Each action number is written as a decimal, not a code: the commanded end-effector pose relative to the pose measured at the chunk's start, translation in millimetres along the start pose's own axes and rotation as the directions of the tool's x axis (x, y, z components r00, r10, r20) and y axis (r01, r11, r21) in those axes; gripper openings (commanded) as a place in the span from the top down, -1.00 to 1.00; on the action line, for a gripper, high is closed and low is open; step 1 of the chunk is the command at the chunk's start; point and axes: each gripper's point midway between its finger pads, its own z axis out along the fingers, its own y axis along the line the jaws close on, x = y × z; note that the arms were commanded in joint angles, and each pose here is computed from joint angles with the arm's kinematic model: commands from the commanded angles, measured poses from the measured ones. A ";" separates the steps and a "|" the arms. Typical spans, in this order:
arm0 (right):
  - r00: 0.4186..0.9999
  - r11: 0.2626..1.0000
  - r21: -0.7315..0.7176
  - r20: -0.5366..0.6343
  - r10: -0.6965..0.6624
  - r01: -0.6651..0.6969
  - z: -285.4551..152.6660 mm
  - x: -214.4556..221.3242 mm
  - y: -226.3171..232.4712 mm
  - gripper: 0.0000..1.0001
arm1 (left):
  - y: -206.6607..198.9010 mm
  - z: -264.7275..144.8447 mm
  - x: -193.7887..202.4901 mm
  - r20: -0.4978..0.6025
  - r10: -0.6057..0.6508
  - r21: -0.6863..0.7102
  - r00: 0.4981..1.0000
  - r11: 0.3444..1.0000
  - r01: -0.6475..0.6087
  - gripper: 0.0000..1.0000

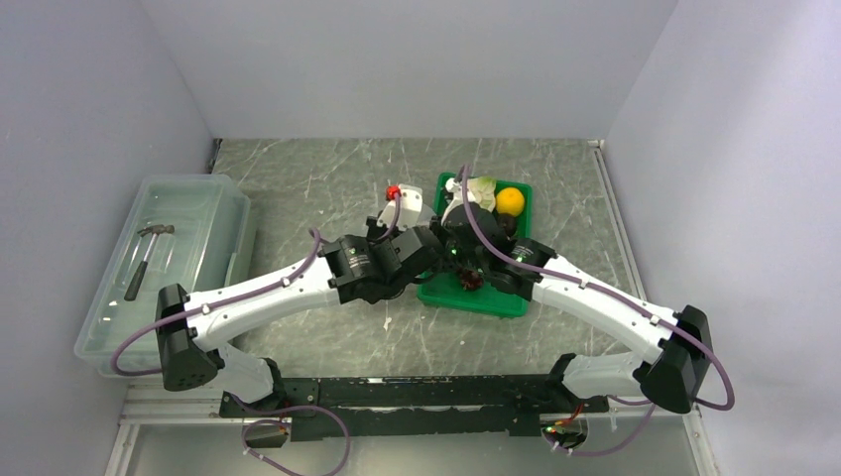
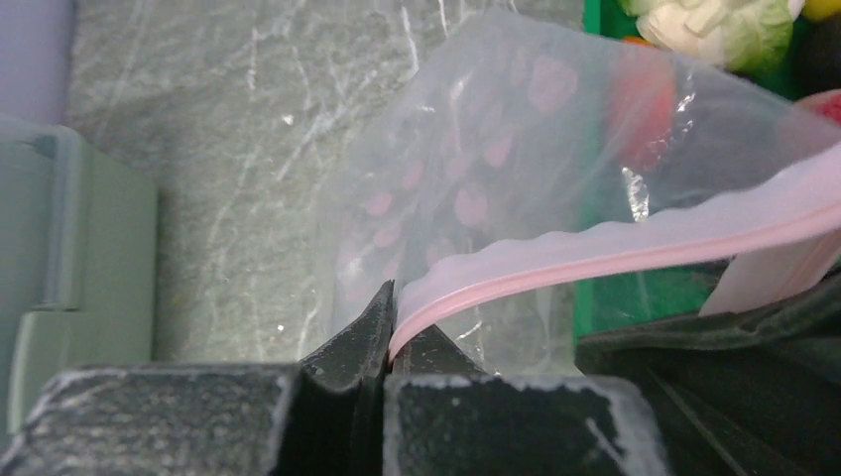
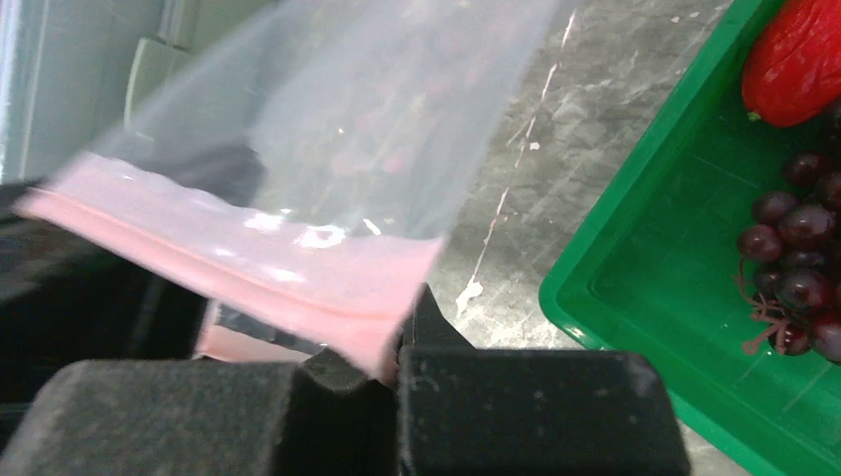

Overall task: Place the food in the zip-top bag and seal the zipper
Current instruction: Open the zipper of the food storage bag.

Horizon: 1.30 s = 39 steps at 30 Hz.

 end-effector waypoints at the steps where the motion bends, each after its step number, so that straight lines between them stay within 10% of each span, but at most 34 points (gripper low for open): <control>1: 0.999 0.998 -0.030 -0.008 -0.048 0.048 -4.5 -6.6 12.0 1.00 | 34.9 -19.7 -42.3 0.101 -0.004 -0.094 0.995 0.996 0.014 1.00; 39: 0.978 0.997 0.042 -0.198 -0.060 0.070 49.7 49.2 -34.2 1.00 | 136.0 -63.0 -21.4 0.054 -0.085 -0.278 0.995 0.956 0.097 1.00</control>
